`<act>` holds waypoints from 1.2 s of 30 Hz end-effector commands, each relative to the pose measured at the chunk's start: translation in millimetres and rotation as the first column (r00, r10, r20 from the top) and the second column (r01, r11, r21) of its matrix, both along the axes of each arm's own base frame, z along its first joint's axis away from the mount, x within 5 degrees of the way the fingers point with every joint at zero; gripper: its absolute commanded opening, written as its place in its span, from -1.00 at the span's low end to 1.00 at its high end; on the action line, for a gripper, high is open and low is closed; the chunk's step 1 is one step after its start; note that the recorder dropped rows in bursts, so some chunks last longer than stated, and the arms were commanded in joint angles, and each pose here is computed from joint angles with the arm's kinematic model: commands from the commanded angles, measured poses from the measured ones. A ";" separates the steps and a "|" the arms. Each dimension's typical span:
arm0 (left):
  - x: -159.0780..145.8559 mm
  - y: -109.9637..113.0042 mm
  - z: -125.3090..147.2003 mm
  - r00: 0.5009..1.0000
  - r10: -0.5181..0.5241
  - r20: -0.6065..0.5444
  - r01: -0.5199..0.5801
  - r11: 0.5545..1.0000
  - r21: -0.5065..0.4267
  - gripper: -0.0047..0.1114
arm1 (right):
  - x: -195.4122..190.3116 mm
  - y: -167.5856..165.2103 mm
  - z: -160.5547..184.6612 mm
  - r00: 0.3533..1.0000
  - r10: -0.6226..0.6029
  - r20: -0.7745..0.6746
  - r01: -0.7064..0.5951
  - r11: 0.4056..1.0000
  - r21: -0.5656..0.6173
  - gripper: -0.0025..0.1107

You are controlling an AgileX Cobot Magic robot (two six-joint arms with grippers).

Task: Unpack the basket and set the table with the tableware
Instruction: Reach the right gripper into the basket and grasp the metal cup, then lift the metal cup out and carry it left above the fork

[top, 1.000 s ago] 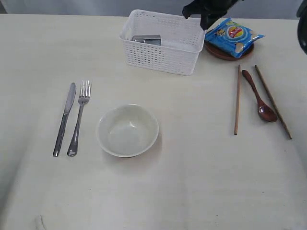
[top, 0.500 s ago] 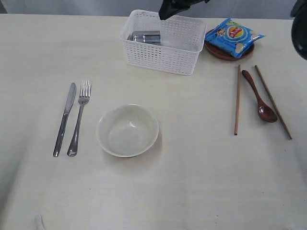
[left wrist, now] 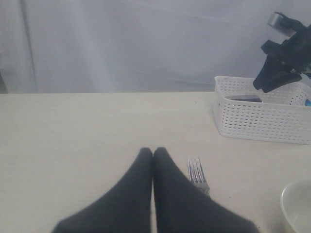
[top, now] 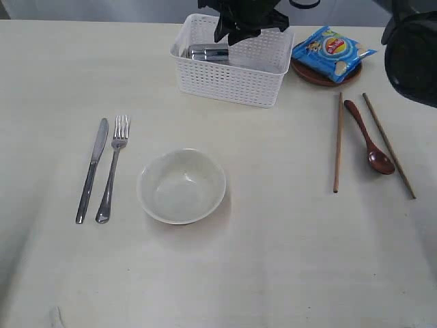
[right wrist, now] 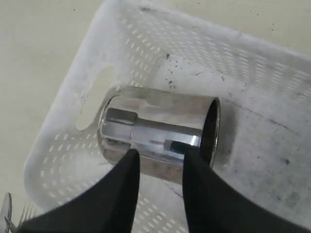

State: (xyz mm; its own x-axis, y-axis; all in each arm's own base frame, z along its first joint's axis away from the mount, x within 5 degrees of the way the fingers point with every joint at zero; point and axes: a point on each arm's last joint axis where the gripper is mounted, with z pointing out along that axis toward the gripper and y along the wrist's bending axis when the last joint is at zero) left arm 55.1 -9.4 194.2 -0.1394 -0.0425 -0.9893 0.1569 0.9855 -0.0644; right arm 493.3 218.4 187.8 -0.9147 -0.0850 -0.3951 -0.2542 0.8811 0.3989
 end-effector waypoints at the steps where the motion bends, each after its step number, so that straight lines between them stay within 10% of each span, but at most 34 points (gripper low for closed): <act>1: -0.1 -0.1 -0.2 1.000 -0.001 0.007 0.001 1.000 -0.004 -0.92 | 8.9 -12.0 -13.6 0.998 -0.044 -0.048 0.047 0.996 0.073 -0.42; 25: -0.1 -0.1 -0.2 1.000 -0.001 0.007 0.001 1.000 -0.004 -0.92 | 17.2 -7.3 -41.1 0.999 -0.004 -0.039 0.012 0.981 0.196 -0.21; 30: -0.1 -0.2 -0.2 1.000 -0.002 0.006 0.002 1.000 -0.008 -0.92 | 18.2 -4.1 -35.6 0.999 0.033 0.014 -0.036 0.973 0.230 -0.89; 36: -0.1 -0.2 -0.2 1.000 -0.002 0.006 0.002 1.000 -0.008 -0.92 | 2.0 -6.4 26.9 0.964 0.215 0.156 -0.239 0.959 0.150 -0.96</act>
